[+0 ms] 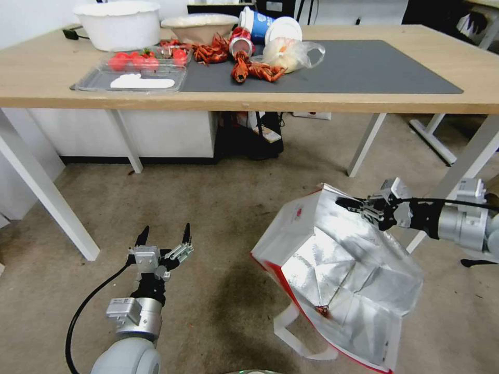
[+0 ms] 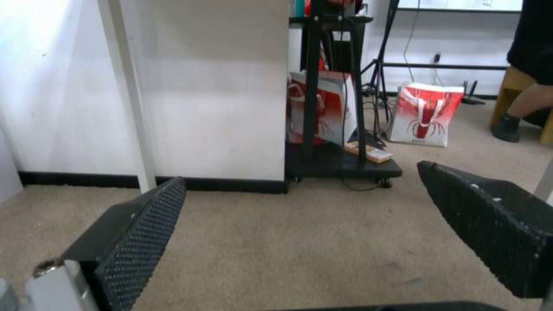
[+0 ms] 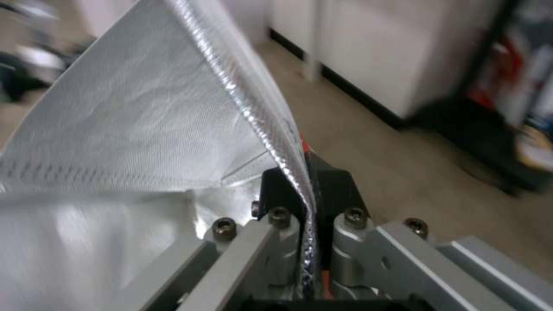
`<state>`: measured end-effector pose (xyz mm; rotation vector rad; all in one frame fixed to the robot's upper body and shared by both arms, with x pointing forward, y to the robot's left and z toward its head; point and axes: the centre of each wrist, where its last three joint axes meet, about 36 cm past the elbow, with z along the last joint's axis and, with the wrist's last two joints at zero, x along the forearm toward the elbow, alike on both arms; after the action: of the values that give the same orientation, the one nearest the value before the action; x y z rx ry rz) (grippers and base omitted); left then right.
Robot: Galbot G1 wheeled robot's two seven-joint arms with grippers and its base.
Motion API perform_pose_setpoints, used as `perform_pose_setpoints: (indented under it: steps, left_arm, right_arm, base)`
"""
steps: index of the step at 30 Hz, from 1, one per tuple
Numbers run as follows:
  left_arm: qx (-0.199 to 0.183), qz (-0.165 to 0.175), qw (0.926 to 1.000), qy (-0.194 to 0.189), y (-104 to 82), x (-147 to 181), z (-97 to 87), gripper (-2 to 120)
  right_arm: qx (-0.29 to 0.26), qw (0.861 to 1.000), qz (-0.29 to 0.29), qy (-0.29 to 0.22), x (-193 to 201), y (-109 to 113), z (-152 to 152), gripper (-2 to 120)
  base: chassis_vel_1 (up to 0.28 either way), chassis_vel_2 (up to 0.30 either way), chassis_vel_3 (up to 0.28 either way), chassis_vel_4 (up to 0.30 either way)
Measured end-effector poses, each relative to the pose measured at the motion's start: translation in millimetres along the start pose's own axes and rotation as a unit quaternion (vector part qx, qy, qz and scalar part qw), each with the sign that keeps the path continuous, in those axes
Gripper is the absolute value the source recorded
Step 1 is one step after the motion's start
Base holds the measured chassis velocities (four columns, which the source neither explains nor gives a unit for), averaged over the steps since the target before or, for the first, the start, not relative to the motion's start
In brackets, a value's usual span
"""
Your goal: Pick up the food delivery bag from the floor and place it on the table.
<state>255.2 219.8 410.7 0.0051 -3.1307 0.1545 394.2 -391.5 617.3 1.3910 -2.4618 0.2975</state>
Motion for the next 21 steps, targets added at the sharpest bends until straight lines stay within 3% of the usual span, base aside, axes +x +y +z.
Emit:
perform_pose_setpoints:
  steps: [6, 21]
  left_arm:
    - [0.0, 0.0, 1.0, -0.001, 0.1, 0, -1.5, 100]
    - [0.0, 0.0, 1.0, -0.003, 0.3, -1, -3.4, 100]
  right_arm:
    - [-0.006, 0.999, -0.046, -0.025, 0, 0, -8, 0]
    - [-0.006, 0.998, -0.063, -0.031, -2, 3, -15, 0]
  base:
    - [0.0, 0.0, 0.0, 0.0]
    - [0.0, 0.0, 0.0, 0.0]
